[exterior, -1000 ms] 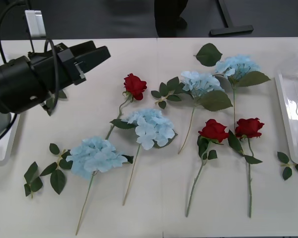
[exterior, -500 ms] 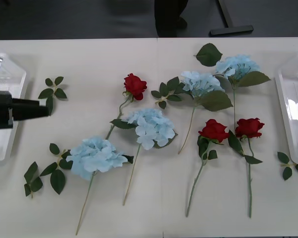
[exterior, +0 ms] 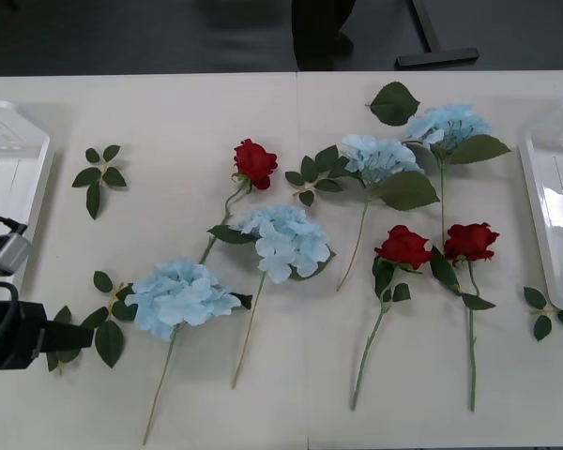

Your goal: Place the red flowers into the right box and the blue flowers into the left box. If a person shows an open palm, hand one flower to the person first, then continue sorting.

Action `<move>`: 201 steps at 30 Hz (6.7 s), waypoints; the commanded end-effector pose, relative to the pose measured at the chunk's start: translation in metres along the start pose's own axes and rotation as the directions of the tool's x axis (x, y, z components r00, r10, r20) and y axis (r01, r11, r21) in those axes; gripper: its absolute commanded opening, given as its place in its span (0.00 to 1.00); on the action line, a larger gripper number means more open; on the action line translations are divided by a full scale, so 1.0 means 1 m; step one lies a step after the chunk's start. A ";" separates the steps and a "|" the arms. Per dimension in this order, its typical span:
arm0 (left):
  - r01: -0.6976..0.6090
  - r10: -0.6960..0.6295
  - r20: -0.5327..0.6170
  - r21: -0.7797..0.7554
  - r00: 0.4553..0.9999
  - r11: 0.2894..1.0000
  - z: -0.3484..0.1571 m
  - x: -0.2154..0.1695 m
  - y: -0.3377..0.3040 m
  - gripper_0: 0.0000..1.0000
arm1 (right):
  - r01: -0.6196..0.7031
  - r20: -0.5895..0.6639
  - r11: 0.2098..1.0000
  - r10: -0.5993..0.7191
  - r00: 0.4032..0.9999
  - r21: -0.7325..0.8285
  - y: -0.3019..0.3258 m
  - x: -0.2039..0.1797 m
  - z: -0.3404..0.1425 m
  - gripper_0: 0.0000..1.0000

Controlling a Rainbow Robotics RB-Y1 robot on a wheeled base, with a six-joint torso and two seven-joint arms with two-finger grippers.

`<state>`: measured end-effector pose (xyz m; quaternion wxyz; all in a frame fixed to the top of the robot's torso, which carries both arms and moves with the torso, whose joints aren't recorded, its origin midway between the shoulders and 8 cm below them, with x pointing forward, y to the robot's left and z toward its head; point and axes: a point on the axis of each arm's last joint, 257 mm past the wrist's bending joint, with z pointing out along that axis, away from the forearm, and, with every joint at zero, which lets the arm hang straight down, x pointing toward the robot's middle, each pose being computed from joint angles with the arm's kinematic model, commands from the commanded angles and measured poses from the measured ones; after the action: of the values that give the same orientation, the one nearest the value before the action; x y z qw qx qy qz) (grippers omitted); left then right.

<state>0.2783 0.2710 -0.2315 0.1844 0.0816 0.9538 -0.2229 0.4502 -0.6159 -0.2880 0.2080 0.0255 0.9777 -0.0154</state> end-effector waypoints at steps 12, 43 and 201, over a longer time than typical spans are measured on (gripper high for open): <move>-0.193 0.198 0.066 -0.084 0.978 0.978 0.087 0.023 -0.019 1.00 | 0.073 0.044 0.947 -0.062 0.997 -0.313 0.177 -0.093 -0.067 0.93; -0.306 0.331 0.112 -0.195 0.937 0.932 0.182 -0.001 -0.021 1.00 | 0.091 -0.023 0.994 -0.092 0.995 -0.057 0.247 0.029 0.002 0.95; -0.120 0.271 0.008 -0.884 0.962 0.451 -0.220 -0.232 0.325 1.00 | 0.825 0.985 0.540 0.123 0.119 -0.167 0.504 -0.314 -0.437 0.00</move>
<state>0.4825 0.6530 -0.1080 0.2661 0.0706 0.9075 0.3174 0.6198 -0.1580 0.1737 0.6952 -0.2965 0.5857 0.2928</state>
